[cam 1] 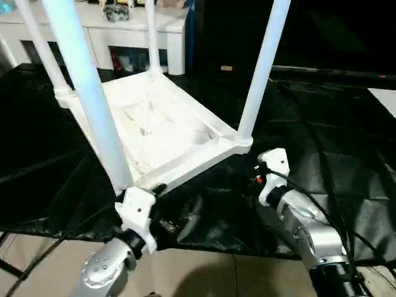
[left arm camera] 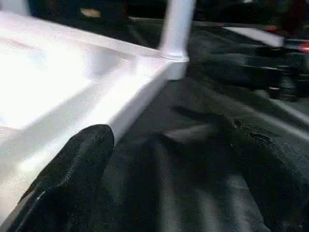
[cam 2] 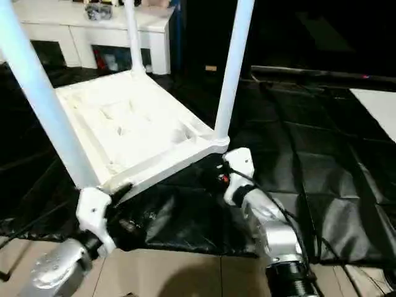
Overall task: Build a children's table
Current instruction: Rotate table base
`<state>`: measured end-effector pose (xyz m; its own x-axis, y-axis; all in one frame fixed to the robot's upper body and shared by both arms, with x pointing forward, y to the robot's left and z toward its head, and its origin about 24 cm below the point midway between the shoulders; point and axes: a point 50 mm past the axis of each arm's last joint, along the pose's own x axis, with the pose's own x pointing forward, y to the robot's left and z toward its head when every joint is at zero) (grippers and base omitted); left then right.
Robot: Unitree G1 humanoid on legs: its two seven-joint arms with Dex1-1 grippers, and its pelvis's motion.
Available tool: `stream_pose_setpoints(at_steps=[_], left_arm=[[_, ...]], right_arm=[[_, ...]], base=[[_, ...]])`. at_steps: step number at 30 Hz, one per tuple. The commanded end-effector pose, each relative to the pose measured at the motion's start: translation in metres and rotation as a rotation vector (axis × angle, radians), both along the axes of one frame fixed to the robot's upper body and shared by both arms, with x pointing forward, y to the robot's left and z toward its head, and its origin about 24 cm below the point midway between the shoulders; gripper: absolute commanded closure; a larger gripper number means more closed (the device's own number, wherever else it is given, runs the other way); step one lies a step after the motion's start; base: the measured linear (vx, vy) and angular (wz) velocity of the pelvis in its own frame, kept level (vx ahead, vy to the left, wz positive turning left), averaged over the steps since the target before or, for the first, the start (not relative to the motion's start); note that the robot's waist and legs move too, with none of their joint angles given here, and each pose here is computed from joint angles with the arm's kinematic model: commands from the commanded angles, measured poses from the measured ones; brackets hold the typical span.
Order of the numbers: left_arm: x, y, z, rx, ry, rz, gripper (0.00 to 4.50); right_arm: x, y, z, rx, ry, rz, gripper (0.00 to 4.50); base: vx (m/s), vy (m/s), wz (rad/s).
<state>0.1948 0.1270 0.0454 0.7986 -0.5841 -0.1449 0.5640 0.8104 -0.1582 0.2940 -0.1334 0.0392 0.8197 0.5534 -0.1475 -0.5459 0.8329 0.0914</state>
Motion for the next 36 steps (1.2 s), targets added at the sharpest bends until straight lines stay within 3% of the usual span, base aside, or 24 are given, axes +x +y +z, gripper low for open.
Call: stream_pose_setpoints(at_steps=[1,4,7,11,14,20,22,26,28,32,36], left_arm=[[-0.009,0.001,0.005,-0.057,0.027,-0.088,0.06],[-0.023,0.013,0.004,-0.08,0.086,-0.15,0.06],[-0.025,0.026,0.004,-0.086,0.096,-0.147,0.06],[-0.03,0.071,0.001,-0.067,0.099,-0.112,0.06],[-0.045,0.108,-0.009,-0.002,0.184,-0.096,0.06],[-0.061,0.147,-0.011,0.038,0.236,-0.059,0.06],[-0.061,0.162,-0.002,0.055,0.195,-0.041,0.06],[-0.056,0.163,0.011,0.032,0.101,0.0,0.06],[-0.055,0.163,0.015,0.019,0.088,0.005,0.06],[-0.065,0.174,0.015,0.053,0.134,-0.006,0.06],[-0.057,0.18,0.021,0.088,0.056,0.051,0.06]], right_arm=[[0.0,-0.005,0.003,-0.03,-0.009,0.035,0.67],[-0.002,-0.005,0.001,-0.045,0.022,0.116,0.67],[-0.005,-0.004,0.002,-0.056,0.026,0.18,0.67],[-0.009,-0.002,0.001,-0.081,0.033,0.265,0.67],[-0.008,-0.003,0.0,-0.087,0.037,0.263,0.67],[-0.005,-0.001,-0.002,-0.099,0.035,0.263,0.67],[-0.001,0.0,-0.003,-0.102,0.032,0.245,0.67],[0.003,0.0,-0.004,-0.112,0.033,0.209,0.67],[0.004,-0.001,-0.005,-0.122,0.041,0.193,0.67],[0.004,-0.004,-0.006,-0.128,0.039,0.191,0.67],[0.006,-0.005,-0.008,-0.131,0.039,0.185,0.67]], base=[[0.0,0.0,0.0],[0.0,0.0,0.0],[0.0,0.0,0.0],[0.0,0.0,0.0],[0.0,0.0,0.0],[0.0,0.0,0.0],[0.0,0.0,0.0],[0.0,0.0,0.0],[0.0,0.0,0.0],[0.0,0.0,0.0],[0.0,0.0,0.0]])
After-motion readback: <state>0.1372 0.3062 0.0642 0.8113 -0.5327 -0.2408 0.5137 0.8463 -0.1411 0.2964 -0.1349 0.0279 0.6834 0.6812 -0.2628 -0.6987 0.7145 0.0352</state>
